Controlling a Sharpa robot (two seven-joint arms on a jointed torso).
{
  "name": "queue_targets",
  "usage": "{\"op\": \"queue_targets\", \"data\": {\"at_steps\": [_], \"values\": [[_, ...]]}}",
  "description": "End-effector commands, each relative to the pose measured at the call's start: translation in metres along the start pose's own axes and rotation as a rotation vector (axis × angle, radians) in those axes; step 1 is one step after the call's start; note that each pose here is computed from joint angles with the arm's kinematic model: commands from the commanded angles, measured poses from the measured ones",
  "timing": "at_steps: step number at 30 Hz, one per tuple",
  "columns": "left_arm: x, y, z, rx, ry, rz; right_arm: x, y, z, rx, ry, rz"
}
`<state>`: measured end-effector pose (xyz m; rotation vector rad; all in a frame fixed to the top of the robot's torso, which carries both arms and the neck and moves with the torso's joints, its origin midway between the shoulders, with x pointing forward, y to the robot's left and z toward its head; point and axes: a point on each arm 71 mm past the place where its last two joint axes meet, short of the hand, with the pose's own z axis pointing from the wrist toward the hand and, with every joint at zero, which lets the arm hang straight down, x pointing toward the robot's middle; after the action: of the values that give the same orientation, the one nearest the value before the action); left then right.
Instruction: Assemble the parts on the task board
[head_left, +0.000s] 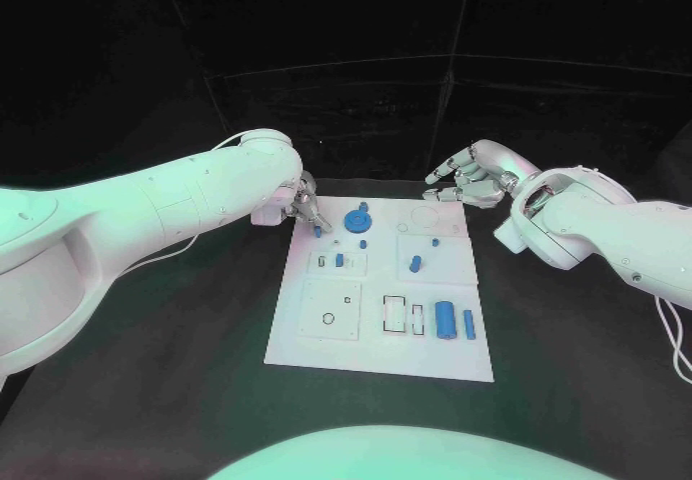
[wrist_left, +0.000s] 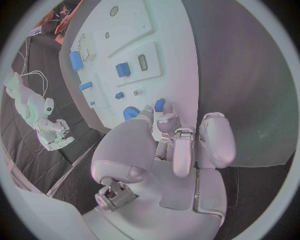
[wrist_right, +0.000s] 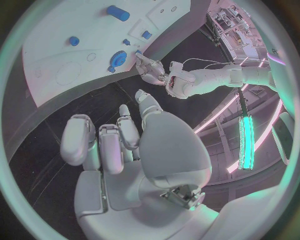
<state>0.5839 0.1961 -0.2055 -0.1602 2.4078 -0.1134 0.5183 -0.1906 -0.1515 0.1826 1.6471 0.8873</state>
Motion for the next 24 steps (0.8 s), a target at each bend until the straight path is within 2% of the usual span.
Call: {"op": "queue_targets", "data": {"at_steps": [1,14,24], "values": [[0.0006,-0.0007,-0.0001,0.004,0.018,0.008,-0.0009,0.0016,0.0005,-0.010,-0.002,-0.003],[0.0019,0.0000,0.0006,0.018,0.045,-0.022,-0.0008,0.0017,0.0006,-0.010,-0.002,-0.003],[0.0005,0.0004,0.0008,0.036,0.031,-0.041,-0.0006,0.0017,0.0009,-0.009,-0.001,-0.003]]}}
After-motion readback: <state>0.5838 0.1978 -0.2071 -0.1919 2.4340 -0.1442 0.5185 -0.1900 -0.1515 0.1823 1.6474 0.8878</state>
